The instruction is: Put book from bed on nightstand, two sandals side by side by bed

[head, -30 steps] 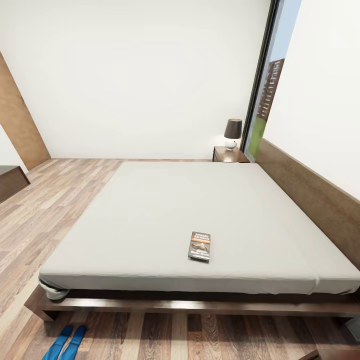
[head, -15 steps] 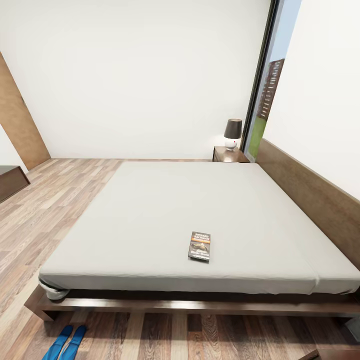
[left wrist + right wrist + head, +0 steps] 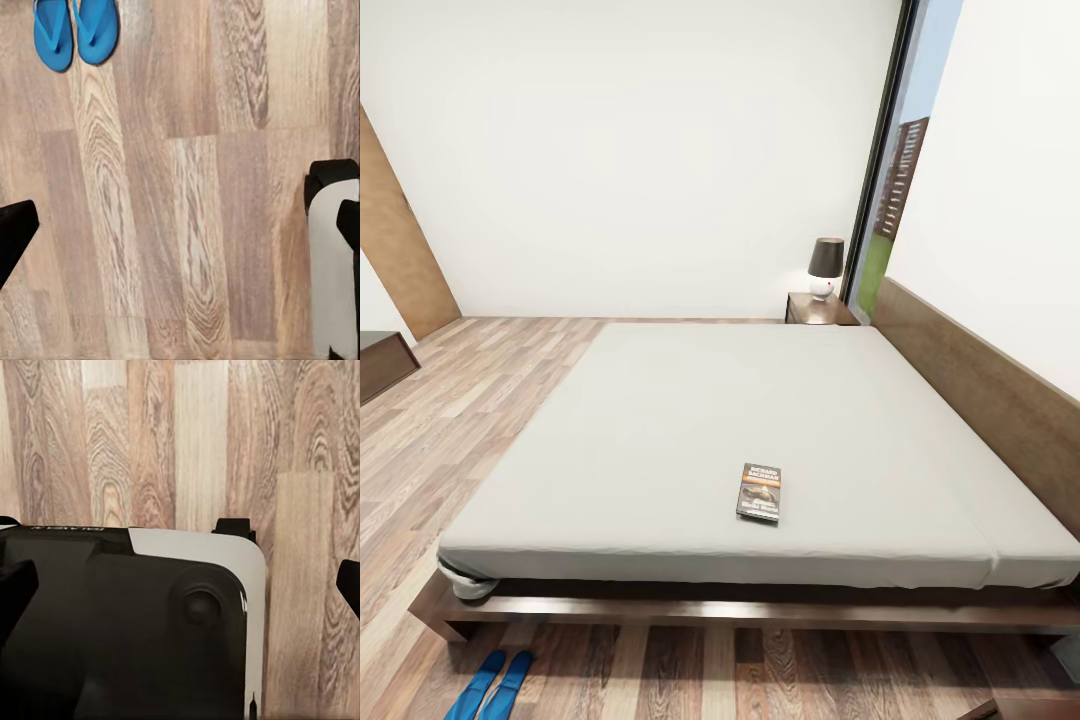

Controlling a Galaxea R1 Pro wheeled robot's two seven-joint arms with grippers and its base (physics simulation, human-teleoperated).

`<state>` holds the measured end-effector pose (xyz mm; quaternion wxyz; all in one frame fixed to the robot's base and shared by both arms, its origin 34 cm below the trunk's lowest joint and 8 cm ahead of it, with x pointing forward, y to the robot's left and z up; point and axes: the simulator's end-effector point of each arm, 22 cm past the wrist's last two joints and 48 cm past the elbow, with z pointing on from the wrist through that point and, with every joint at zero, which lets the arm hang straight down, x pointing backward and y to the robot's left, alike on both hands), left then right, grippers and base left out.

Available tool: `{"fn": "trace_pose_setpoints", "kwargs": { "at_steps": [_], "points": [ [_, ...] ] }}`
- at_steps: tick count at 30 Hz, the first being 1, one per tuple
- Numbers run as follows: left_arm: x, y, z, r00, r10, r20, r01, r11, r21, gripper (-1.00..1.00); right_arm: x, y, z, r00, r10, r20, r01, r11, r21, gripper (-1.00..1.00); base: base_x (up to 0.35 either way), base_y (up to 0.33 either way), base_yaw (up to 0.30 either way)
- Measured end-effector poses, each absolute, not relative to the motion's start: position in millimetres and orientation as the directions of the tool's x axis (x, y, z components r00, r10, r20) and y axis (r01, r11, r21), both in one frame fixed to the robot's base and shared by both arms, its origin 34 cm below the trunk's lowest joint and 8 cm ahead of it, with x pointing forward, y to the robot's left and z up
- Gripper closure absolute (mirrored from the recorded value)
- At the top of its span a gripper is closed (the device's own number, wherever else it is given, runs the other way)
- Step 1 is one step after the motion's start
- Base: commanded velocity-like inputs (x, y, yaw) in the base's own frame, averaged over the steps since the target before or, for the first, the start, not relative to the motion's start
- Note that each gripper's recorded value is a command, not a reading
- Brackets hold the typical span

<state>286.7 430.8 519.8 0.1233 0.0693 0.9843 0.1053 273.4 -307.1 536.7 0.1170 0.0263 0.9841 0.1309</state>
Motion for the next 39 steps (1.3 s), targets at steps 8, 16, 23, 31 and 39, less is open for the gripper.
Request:
{"fn": "trace_pose_setpoints", "kwargs": {
  "at_steps": [8,16,23,31,39],
  "points": [
    [261,538,552,-0.972,0.104,-0.209,0.015,0.921,0.389,-1.00,273,-306,536,-0.969,0.080,-0.232,0.017,0.965,0.263,-1.00,0.000,0.000,0.000],
    [247,739,668,-0.929,-0.102,-0.356,-0.319,0.708,0.630,-1.00,271,-306,535,-0.970,0.080,-0.230,0.018,0.965,0.262,-1.00,0.000,0.000,0.000],
    [234,854,781,-0.841,-0.172,-0.513,-0.529,0.455,0.716,-1.00,270,-309,535,-0.970,0.081,-0.229,0.021,0.968,0.251,-1.00,0.000,0.000,0.000],
    [212,943,926,-0.742,-0.139,-0.655,-0.670,0.128,0.731,-1.00,269,-317,532,-0.971,0.076,-0.228,0.029,0.979,0.202,-1.00,0.000,0.000,0.000],
    [238,983,1025,-0.664,-0.038,-0.747,-0.748,0.026,0.664,-1.00,269,-318,531,-0.971,0.072,-0.228,0.027,0.981,0.191,-1.00,0.000,0.000,0.000]
  ]
}}
